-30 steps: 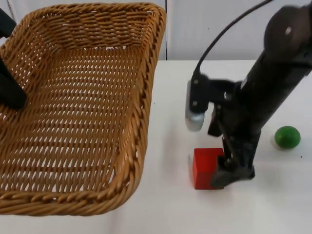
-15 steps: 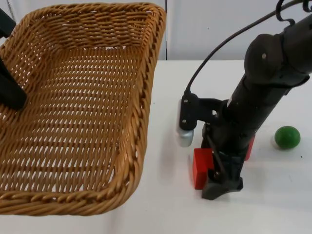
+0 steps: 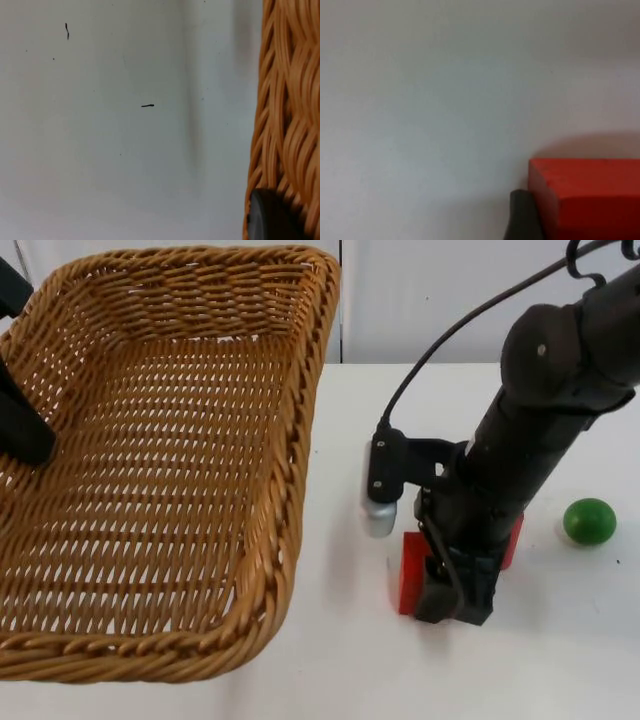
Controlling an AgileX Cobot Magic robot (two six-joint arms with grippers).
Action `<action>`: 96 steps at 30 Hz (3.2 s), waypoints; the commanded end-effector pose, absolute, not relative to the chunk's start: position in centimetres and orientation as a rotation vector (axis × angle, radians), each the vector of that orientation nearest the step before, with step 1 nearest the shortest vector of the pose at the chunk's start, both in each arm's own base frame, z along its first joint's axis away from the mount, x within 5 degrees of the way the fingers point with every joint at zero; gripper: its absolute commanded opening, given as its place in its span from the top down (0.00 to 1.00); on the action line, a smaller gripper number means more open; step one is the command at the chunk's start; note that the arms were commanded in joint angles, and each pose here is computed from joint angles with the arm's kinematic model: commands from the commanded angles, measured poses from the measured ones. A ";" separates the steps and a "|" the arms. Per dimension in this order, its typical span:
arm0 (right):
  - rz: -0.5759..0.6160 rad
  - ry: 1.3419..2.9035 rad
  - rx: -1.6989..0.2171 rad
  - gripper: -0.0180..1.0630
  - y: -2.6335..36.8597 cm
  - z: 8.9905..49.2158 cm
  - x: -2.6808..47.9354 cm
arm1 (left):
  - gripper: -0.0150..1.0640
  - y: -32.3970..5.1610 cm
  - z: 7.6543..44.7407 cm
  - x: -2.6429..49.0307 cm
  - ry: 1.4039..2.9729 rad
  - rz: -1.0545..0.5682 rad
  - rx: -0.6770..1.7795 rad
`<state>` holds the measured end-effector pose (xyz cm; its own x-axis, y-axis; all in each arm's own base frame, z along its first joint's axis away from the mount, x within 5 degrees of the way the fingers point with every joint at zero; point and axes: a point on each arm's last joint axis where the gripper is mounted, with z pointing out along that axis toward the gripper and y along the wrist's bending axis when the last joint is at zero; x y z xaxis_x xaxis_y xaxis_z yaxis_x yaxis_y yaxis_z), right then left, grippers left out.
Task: Pick up the basket with the left hand and place the object to the left of the red cylinder into the basket with the right hand.
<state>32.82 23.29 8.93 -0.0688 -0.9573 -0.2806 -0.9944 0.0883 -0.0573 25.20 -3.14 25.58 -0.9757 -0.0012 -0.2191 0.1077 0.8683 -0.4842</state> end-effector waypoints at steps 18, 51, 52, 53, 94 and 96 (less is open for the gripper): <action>0.223 2.117 -1.955 0.99 20.7 16.4 29.1 | 0.99 -3.3 26.0 25.1 2.811 -0.786 0.072; 0.254 2.020 -1.528 0.99 15.7 32.5 20.8 | 0.99 -3.1 25.9 25.0 2.826 -0.750 0.090; 0.248 1.999 -1.501 0.99 15.5 33.0 20.6 | 0.99 -3.1 25.8 25.0 2.828 -0.747 0.091; 0.246 1.986 -1.488 0.99 15.5 33.2 20.6 | 0.99 -3.1 25.8 25.0 2.829 -0.745 0.093; 0.495 1.842 -1.476 0.99 26.8 35.6 24.0 | 0.99 -3.1 25.8 25.0 2.824 -0.737 0.091; 0.504 1.835 -1.490 0.99 27.9 35.4 24.3 | 0.99 -3.1 25.8 25.0 2.824 -0.737 0.091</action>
<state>24.23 27.24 35.13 -0.0908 -0.6920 -0.7161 -0.9551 0.2641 -0.1342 25.13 -2.96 25.46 -0.9761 0.0159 -0.2166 0.1167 0.8796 -0.4613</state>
